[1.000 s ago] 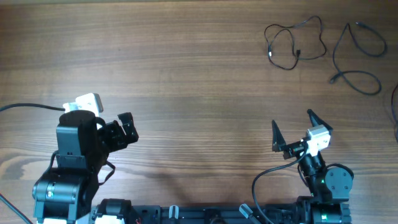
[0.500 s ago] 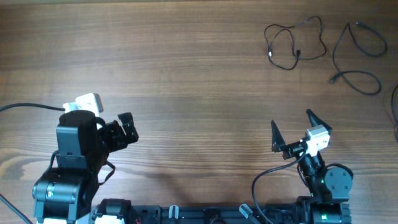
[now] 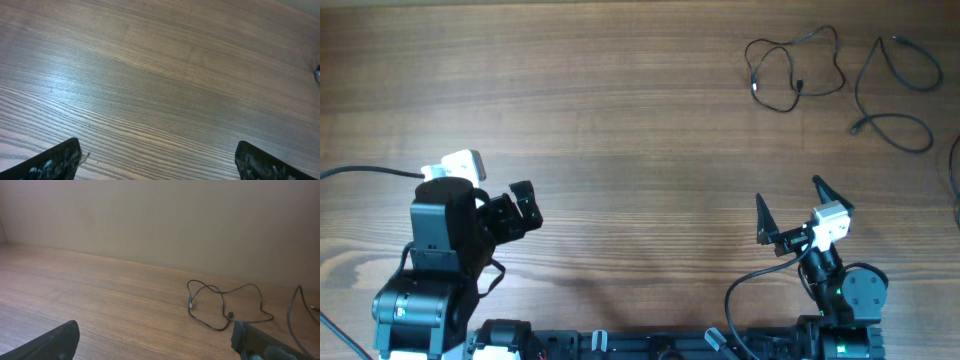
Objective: Untangle cables
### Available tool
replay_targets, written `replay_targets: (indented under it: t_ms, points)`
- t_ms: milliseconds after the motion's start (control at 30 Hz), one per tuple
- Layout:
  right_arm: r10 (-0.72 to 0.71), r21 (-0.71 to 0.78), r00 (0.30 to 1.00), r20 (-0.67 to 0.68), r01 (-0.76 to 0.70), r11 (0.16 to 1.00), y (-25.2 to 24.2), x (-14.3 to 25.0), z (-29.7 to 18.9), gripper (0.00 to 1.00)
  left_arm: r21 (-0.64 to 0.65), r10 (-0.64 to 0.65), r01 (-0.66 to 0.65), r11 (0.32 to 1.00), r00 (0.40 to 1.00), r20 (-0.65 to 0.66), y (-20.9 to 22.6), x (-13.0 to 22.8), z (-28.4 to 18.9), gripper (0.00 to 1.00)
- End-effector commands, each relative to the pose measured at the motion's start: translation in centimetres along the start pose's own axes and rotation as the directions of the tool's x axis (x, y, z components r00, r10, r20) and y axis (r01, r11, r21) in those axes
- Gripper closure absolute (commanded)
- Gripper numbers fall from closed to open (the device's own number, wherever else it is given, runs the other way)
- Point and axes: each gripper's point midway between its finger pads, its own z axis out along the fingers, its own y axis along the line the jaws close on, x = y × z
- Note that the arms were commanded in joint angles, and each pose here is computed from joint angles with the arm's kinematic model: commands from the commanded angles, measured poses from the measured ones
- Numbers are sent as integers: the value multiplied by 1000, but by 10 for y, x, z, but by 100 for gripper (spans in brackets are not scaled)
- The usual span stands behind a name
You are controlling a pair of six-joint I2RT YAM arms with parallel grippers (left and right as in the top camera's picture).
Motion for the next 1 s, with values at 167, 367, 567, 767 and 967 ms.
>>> replay_targets:
  t_ms: [167,367,567,767,967]
  points:
    - [1,13,1000,14,-1,1000,-2,-3,-1,0,66,-32,19,998,981,193,3,-10,-48,0]
    - [1,13,1000,14,-1,1000,-2,-3,-1,0,150,-73,14,989,915,396,8,-8,-102,0]
    - [1,13,1000,14,-1,1000,-2,-3,-1,0,231,-128,-10,973,806,578,18,6,-156,0]
    - [1,13,1000,14,-1,1000,-2,-3,-1,0,242,-138,-15,970,786,602,24,21,-168,0]
    - [1,13,1000,14,-1,1000,-2,-3,-1,0,183,-93,7,983,877,471,34,55,-142,0]
